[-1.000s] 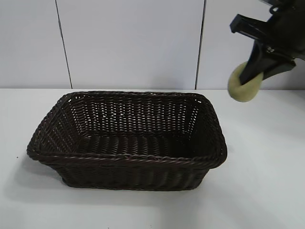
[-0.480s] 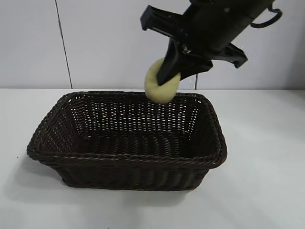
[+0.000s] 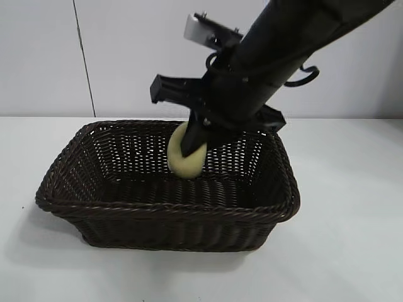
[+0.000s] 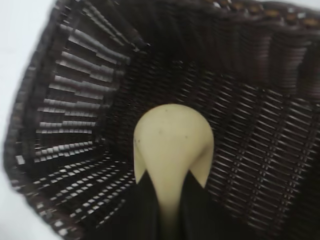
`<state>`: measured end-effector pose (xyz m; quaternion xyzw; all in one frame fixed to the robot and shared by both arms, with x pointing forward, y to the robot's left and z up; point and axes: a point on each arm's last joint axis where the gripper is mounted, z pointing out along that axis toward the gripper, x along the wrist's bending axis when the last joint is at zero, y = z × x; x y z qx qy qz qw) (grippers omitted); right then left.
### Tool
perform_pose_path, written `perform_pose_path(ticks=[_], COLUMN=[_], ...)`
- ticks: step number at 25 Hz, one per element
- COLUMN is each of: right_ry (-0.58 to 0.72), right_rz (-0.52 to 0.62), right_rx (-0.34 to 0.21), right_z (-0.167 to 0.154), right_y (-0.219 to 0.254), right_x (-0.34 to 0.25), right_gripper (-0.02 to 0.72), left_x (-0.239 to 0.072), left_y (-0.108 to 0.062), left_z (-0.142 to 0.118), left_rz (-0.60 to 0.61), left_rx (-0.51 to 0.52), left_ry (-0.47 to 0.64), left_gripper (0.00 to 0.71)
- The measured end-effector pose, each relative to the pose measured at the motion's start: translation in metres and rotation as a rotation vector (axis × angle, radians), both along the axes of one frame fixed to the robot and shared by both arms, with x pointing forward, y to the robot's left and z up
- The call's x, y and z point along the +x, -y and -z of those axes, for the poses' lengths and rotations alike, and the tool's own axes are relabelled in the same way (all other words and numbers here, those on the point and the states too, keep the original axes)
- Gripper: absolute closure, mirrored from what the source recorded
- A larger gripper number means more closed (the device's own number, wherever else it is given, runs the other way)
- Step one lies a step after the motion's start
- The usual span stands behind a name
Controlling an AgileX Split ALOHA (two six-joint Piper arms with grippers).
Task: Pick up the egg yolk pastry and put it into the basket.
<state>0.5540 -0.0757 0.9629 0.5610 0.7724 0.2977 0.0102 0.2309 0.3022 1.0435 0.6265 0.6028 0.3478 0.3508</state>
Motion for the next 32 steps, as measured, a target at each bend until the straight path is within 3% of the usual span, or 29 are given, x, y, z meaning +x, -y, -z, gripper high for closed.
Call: perform_pose_path(ticks=[6, 8, 12, 14, 19, 22, 28, 32], right_ry=[-0.002, 0.001, -0.014, -0.023, -0.023, -0.087, -0.141, -0.135], right_rz=[0.032, 0.034, 0.028, 0.021, 0.023, 0.002, -0.068, -0.01], right_rx=[-0.017, -0.016, -0.019, -0.017, 0.015, 0.011, -0.092, -0.242], right_z=[0.027, 0.027, 0.026, 0.022, -0.003, -0.016, -0.057, -0.079], right_y=[-0.003, -0.003, -0.003, -0.002, 0.0, 0.0, 0.0, 0.011], right_x=[0.009, 0.01, 0.008, 0.006, -0.001, -0.003, 0.005, 0.011], right_gripper=[0.624, 0.553, 0.334, 0.272, 0.244, 0.239, 0.239, 0.239], left_x=[0.0, 0.0, 0.0, 0.0, 0.0, 0.0, 0.0, 0.0], left_y=[0.0, 0.0, 0.0, 0.0, 0.0, 0.0, 0.0, 0.0], left_z=[0.0, 0.0, 0.0, 0.0, 0.0, 0.0, 0.0, 0.0], left_rz=[0.0, 0.0, 0.0, 0.0, 0.0, 0.0, 0.0, 0.0], left_rx=[0.0, 0.0, 0.0, 0.0, 0.0, 0.0, 0.0, 0.0], left_ry=[0.0, 0.0, 0.0, 0.0, 0.0, 0.0, 0.0, 0.0], left_gripper=[0.137, 0.137, 0.137, 0.137, 0.137, 0.137, 0.137, 0.137])
